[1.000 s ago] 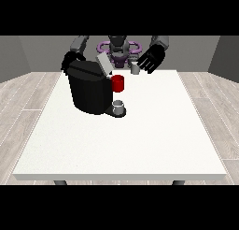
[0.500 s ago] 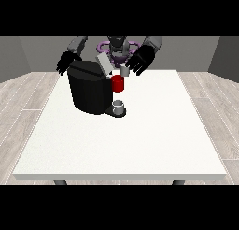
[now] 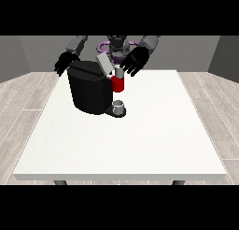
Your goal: Insert the coffee pod into the coffee machine and close the lid
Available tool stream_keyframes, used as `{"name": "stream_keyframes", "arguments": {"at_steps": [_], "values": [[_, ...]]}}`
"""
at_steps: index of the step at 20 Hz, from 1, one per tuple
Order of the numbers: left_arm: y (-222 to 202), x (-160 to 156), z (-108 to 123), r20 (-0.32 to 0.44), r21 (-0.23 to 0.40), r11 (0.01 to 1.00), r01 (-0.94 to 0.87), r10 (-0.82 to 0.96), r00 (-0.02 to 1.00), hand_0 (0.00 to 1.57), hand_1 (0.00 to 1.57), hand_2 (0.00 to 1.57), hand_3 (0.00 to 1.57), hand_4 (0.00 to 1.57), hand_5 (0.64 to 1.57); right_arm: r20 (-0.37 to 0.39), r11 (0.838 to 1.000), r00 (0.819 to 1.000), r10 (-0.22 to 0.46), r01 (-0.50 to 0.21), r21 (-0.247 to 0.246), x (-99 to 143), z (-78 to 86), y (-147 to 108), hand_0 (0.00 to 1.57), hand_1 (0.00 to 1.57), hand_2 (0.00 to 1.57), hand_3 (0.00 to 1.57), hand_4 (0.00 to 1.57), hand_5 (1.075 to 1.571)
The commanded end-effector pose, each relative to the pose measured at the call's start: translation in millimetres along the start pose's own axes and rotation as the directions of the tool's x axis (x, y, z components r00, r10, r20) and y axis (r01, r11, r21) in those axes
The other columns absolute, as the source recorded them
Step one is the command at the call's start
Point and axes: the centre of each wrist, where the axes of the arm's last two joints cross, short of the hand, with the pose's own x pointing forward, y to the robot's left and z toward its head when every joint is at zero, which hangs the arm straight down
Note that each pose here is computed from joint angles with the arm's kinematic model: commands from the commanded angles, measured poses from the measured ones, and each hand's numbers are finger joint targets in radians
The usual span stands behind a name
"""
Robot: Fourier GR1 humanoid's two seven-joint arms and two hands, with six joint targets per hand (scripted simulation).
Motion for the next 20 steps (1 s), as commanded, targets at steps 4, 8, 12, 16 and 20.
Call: {"name": "stream_keyframes", "arguments": {"at_steps": [4, 8, 12, 16, 20], "values": [[7, -8, 2, 0.020, 0.021, 1.000, -0.002, 0.002, 1.000, 1.26, 1.26, 1.30, 1.21, 0.51, 1.571, -0.005, 1.000, 1.000, -0.002, 0.003, 0.027, 4, 4.0, 2, 0.00, 0.00, 0.00, 0.00, 0.50, 1.571], [1, -1, -1, 0.025, -0.020, 1.000, -0.009, 0.010, 1.000, 1.18, 1.18, 1.25, 1.18, 0.49, 1.571, -0.003, 1.000, 1.000, -0.015, 0.015, -0.011, -1, 6.5, 2, 0.00, 0.00, 0.00, 0.00, 0.50, 1.571], [-14, -7, 1, 0.010, -0.002, 1.000, 0.017, -0.017, 1.000, 1.20, 1.20, 1.27, 1.20, 0.50, 1.571, 0.018, 0.999, 0.999, -0.028, 0.027, 0.027, 0, 9.0, -6, 0.00, 0.00, 0.00, 0.00, 0.53, 1.571], [-18, 10, -4, 0.050, -0.008, 0.999, 0.036, -0.036, 0.998, 1.16, 1.16, 1.24, 1.18, 0.51, 1.571, 0.052, 0.998, 0.997, -0.048, 0.051, -0.040, 5, -6.5, -9, 0.00, 0.00, 0.00, 0.00, 0.46, 1.571], [-20, 8, -5, -0.004, -0.048, 0.999, 0.015, -0.015, 1.000, 1.21, 1.21, 1.26, 1.19, 0.49, 1.571, 0.009, 1.000, 1.000, -0.015, 0.015, -0.023, -15, 13.7, -6, 0.00, 0.00, 0.00, 0.00, 0.45, 1.571]]}}
